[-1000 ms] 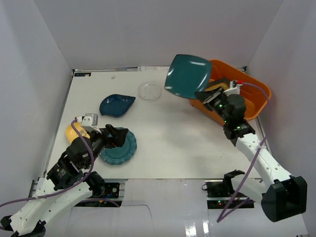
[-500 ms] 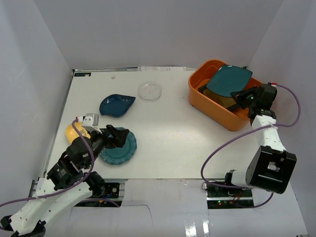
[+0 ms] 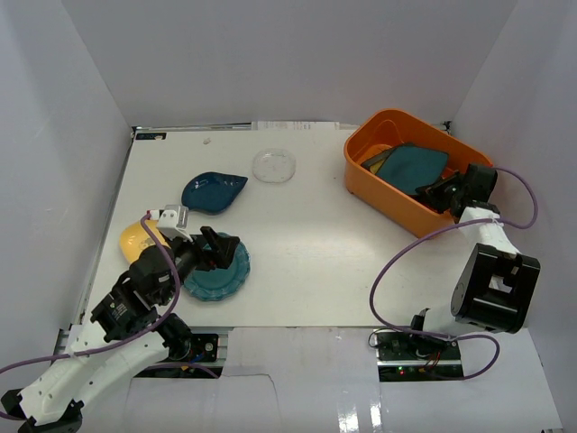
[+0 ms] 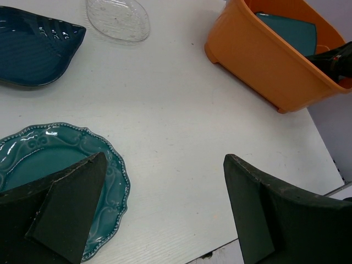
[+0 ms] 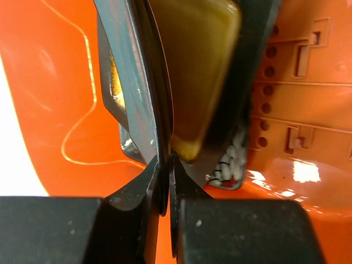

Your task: Place the plates into the plastic bin on the countertop

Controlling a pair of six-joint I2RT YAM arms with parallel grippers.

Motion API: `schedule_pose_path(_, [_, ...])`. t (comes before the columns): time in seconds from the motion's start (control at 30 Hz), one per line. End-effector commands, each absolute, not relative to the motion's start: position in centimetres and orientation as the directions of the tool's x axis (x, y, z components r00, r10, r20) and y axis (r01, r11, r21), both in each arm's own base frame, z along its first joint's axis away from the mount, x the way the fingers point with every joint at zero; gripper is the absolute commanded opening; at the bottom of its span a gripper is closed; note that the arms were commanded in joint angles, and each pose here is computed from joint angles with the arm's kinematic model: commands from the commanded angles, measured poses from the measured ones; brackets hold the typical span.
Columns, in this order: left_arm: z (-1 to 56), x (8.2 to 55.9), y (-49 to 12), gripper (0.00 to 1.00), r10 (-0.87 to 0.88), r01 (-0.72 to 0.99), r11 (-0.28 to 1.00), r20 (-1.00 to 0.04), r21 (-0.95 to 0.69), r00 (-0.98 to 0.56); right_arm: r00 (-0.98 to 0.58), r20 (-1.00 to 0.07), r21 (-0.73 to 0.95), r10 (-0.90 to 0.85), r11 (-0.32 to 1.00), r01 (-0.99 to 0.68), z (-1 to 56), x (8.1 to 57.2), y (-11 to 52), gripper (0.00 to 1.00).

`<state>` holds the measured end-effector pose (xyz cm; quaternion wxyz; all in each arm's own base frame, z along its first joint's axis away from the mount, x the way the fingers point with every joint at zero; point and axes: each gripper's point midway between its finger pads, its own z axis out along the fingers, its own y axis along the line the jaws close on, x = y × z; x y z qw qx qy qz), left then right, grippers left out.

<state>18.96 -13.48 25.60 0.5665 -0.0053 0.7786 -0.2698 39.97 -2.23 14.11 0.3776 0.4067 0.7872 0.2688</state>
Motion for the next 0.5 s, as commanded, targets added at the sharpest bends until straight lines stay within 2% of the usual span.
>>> schedule_pose_path(0.0, [25.5, 18.9, -13.6, 0.98, -0.302, 0.305, 0.856, -0.882, -0.418, -0.362, -0.349, -0.481, 0.757, 0.804, 0.582, 0.297, 17.5, 41.8, -2.7, 0.11])
schedule_pose_path(0.1, [25.4, 18.9, -13.6, 0.98, -0.301, 0.305, 0.856, -0.882, -0.418, -0.363, -0.356, -0.480, 0.744, 0.802, 0.587, 0.320, 16.7, 41.4, -2.9, 0.24])
schedule_pose_path(0.13, [25.4, 18.9, -13.6, 0.98, -0.300, 0.306, 0.855, -0.882, -0.418, -0.364, -0.353, -0.489, 0.732, 0.798, 0.595, 0.332, 16.6, 41.3, -3.2, 0.38])
schedule_pose_path(0.2, [25.6, 18.8, -13.6, 0.98, -0.304, 0.308, 0.853, -0.881, -0.421, -0.362, -0.377, -0.509, 0.693, 0.774, 0.628, 0.355, 16.2, 40.9, -3.6, 0.53])
schedule_pose_path(0.23, [25.6, 18.8, -13.6, 0.98, -0.305, 0.308, 0.853, -0.881, -0.422, -0.361, -0.371, -0.528, 0.661, 0.764, 0.644, 0.385, 16.1, 40.7, -4.3, 0.69])
schedule_pose_path(0.3, [25.7, 18.8, -13.6, 0.98, -0.307, 0.309, 0.852, -0.881, -0.423, -0.359, -0.374, -0.581, 0.583, 0.723, 0.690, 0.429, 16.1, 39.9, -5.6, 0.84])
schedule_pose_path(0.4, [25.9, 18.8, -13.6, 0.98, -0.313, 0.309, 0.849, -0.880, -0.428, -0.359, -0.361, -0.654, 0.476, 0.664, 0.733, 0.485, 16.7, 38.8, -7.6, 0.98])
schedule_pose_path(0.47, [25.9, 18.9, -13.6, 0.98, -0.315, 0.305, 0.851, -0.880, -0.428, -0.356, -0.347, -0.692, 0.421, 0.632, 0.745, 0.517, 17.4, 38.1, -8.7, 0.95])
